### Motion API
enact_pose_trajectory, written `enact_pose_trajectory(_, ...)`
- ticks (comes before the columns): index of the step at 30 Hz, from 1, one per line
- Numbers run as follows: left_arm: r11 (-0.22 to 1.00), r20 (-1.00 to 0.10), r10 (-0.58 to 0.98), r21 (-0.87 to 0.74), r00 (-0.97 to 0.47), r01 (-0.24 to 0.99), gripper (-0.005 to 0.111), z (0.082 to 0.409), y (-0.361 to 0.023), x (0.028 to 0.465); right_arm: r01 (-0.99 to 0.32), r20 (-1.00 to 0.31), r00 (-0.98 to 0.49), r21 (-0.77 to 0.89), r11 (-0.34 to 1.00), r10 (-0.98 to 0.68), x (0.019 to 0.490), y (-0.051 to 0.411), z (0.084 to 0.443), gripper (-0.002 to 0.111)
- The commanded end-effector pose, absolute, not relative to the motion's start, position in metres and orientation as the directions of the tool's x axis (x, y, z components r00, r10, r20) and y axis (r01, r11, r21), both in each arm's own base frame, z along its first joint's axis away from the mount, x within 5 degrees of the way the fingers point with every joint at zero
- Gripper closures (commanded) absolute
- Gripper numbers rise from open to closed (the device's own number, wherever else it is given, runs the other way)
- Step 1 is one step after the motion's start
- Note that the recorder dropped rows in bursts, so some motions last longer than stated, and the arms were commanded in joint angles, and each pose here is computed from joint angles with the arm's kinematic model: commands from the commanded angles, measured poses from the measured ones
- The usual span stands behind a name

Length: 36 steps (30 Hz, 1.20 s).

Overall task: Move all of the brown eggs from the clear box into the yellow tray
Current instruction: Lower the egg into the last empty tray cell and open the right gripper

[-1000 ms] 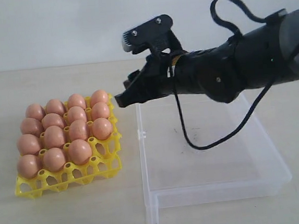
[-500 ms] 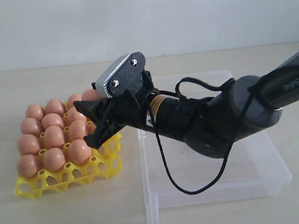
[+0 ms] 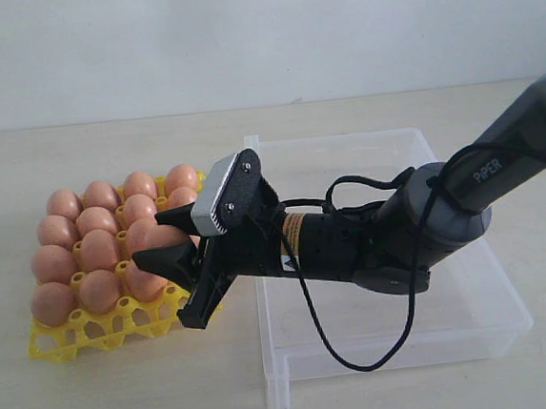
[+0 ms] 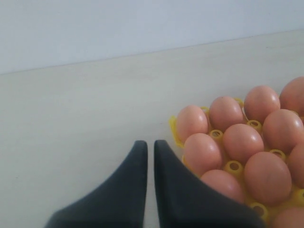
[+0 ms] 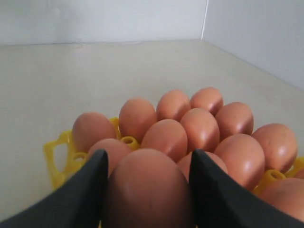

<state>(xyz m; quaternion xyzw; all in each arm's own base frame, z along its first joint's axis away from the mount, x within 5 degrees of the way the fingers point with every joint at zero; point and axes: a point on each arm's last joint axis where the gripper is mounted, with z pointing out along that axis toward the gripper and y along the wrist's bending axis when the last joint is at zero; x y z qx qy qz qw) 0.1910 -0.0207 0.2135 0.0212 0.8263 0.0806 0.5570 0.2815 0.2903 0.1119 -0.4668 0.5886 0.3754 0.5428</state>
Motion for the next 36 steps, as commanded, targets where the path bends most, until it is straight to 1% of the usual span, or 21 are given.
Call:
enact_pose_trajectory(1, 0.987, -0.917, 0.119, 0.151, -0.381, -0.056, 0.103, 0.213, -0.020, 0.189, -0.958, -0.988, 0.024, -0.066, 0.279, -0.151, 0.284, 0.290, 0.112, 0.108)
enact_pose_trajectory(10, 0.987, -0.917, 0.119, 0.151, -0.381, -0.056, 0.103, 0.213, -0.020, 0.189, -0.946, -0.975, -0.011, -0.062, 0.317, -0.223, 0.287, 0.287, 0.105, 0.108)
enact_pose_trajectory(23, 0.987, -0.916, 0.118, 0.150, -0.384, -0.053, 0.103, 0.213, -0.020, 0.189, -0.942, -0.976, -0.017, -0.056, 0.331, -0.216, 0.288, 0.287, 0.106, 0.108)
enact_pose_trajectory(29, 0.987, -0.916, 0.118, 0.150, -0.384, -0.053, 0.103, 0.213, -0.020, 0.189, -0.941, -0.973, 0.020, -0.096, 0.325, -0.230, 0.289, 0.287, 0.106, 0.108)
enact_pose_trajectory(36, 0.988, -0.915, 0.118, 0.148, -0.386, -0.050, 0.103, 0.213, -0.021, 0.189, -0.936, -0.956, -0.026, -0.080, 0.344, -0.292, 0.296, 0.290, 0.105, 0.108)
